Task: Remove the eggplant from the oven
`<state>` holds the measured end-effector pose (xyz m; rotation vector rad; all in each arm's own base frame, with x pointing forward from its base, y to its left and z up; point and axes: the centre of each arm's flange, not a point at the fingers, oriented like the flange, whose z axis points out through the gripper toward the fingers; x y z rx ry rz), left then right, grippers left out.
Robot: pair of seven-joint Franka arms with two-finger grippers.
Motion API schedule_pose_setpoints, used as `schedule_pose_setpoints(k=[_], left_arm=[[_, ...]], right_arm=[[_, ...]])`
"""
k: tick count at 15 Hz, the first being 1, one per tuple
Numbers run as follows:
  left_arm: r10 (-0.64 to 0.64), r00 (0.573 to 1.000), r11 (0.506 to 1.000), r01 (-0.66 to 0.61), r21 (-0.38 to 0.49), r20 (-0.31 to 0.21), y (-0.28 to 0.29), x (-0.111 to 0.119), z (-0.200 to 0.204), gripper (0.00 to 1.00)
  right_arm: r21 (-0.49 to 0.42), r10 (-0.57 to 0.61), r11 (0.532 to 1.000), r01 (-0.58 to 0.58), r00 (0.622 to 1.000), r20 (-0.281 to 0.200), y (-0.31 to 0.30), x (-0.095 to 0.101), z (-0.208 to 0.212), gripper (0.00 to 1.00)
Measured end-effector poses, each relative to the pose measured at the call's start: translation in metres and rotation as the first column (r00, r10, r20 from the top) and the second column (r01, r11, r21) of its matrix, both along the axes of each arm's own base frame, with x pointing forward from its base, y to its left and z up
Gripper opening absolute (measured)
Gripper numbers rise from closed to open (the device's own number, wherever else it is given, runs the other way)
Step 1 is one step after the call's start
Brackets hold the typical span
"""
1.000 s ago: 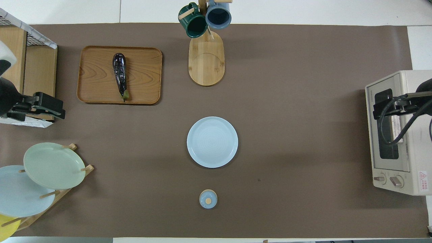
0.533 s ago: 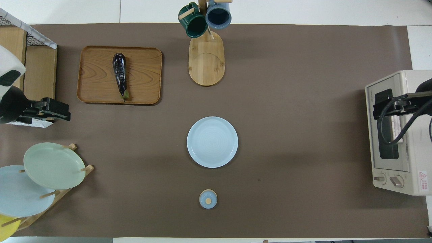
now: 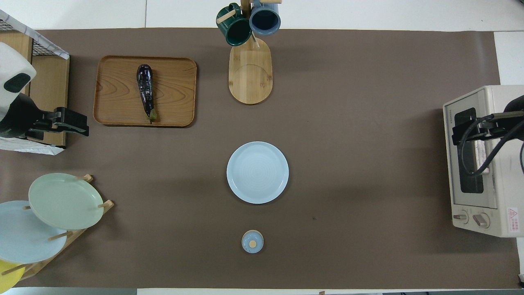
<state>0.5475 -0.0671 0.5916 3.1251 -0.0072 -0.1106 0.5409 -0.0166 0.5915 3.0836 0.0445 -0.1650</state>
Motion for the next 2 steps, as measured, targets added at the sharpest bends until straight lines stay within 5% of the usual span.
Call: schedule_pose_setpoints(k=[2], left_arm=[[0.001, 1.000, 1.000, -0.001, 0.000, 0.002, 0.0005, 0.0001, 0.0009, 1.00]], right_arm=[[0.000, 0.000, 1.000, 0.000, 1.000, 0.000, 0.0000, 0.0000, 0.0000, 1.00]])
